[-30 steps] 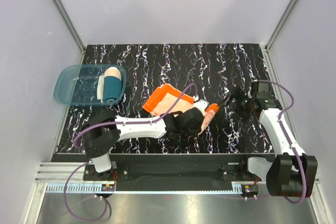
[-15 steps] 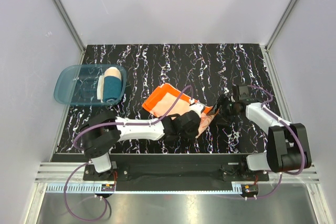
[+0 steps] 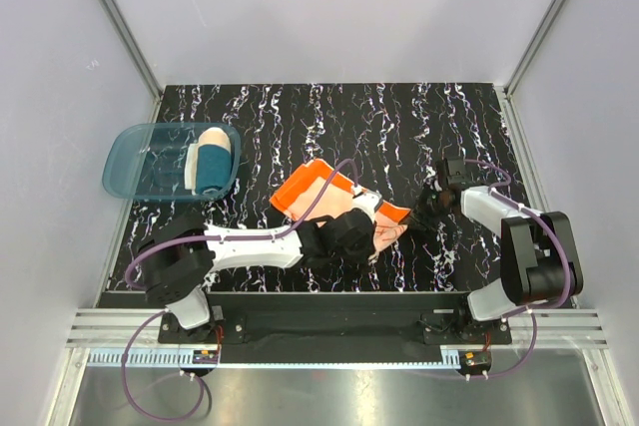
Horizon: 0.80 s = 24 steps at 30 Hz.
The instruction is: Roll the towels
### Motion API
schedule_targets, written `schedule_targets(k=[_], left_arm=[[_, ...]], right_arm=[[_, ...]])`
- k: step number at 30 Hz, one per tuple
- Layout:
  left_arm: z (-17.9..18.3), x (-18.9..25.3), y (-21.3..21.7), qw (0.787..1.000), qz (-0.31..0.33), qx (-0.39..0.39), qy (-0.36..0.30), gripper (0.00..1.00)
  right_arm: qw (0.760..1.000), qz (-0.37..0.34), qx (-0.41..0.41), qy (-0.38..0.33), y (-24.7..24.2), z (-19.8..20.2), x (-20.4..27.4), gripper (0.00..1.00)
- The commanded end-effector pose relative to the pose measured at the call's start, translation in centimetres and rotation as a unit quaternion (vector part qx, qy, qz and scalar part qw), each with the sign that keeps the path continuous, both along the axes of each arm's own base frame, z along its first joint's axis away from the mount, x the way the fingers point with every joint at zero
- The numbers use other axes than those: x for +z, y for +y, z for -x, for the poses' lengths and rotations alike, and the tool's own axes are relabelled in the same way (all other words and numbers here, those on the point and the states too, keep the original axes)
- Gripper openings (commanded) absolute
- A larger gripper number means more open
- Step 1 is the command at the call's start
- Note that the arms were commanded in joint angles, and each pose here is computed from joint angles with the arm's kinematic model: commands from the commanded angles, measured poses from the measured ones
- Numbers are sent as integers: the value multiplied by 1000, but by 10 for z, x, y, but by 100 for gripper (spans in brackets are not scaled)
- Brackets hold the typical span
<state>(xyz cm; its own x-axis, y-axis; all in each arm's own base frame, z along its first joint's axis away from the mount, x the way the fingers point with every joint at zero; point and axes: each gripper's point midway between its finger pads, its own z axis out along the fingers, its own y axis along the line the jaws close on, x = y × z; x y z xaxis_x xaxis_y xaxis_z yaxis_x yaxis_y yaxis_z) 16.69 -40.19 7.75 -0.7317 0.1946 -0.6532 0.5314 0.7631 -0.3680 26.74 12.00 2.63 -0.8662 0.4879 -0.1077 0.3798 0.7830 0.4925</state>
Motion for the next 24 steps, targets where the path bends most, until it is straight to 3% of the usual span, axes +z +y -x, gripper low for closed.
schedule_targets(k=[1, 4, 5, 8, 11, 12, 17, 21, 22, 24], left_arm=[[-3, 23, -2, 999, 39, 12, -10, 0], [2, 17, 3, 999, 42, 16, 1, 0], [4, 14, 6, 999, 41, 17, 6, 0], [8, 12, 8, 998, 60, 26, 16, 0], [12, 6, 15, 996, 74, 39, 33, 0], [13, 10, 13, 994, 89, 45, 39, 0], [17, 4, 19, 986, 127, 68, 82, 0], [16, 4, 25, 963, 194, 107, 152, 0], [11, 0, 32, 958, 198, 126, 161, 0], [13, -2, 34, 951, 201, 135, 191, 0]], right_arm=[[998, 41, 1, -38, -11, -24, 10, 0], [998, 61, 4, -34, -17, -25, 14, 1], [997, 65, 6, -36, -18, -28, 18, 8], [995, 97, 12, -24, -28, -29, 21, 37], [991, 135, 11, -18, -41, -32, 28, 79], [988, 154, 9, -15, -48, -31, 30, 82], [984, 169, -5, -61, -53, -50, 67, 86], [983, 113, -3, -146, -35, -57, 114, 68], [982, 100, 0, -159, -31, -57, 121, 58], [980, 55, 18, -192, -16, -52, 139, 50]])
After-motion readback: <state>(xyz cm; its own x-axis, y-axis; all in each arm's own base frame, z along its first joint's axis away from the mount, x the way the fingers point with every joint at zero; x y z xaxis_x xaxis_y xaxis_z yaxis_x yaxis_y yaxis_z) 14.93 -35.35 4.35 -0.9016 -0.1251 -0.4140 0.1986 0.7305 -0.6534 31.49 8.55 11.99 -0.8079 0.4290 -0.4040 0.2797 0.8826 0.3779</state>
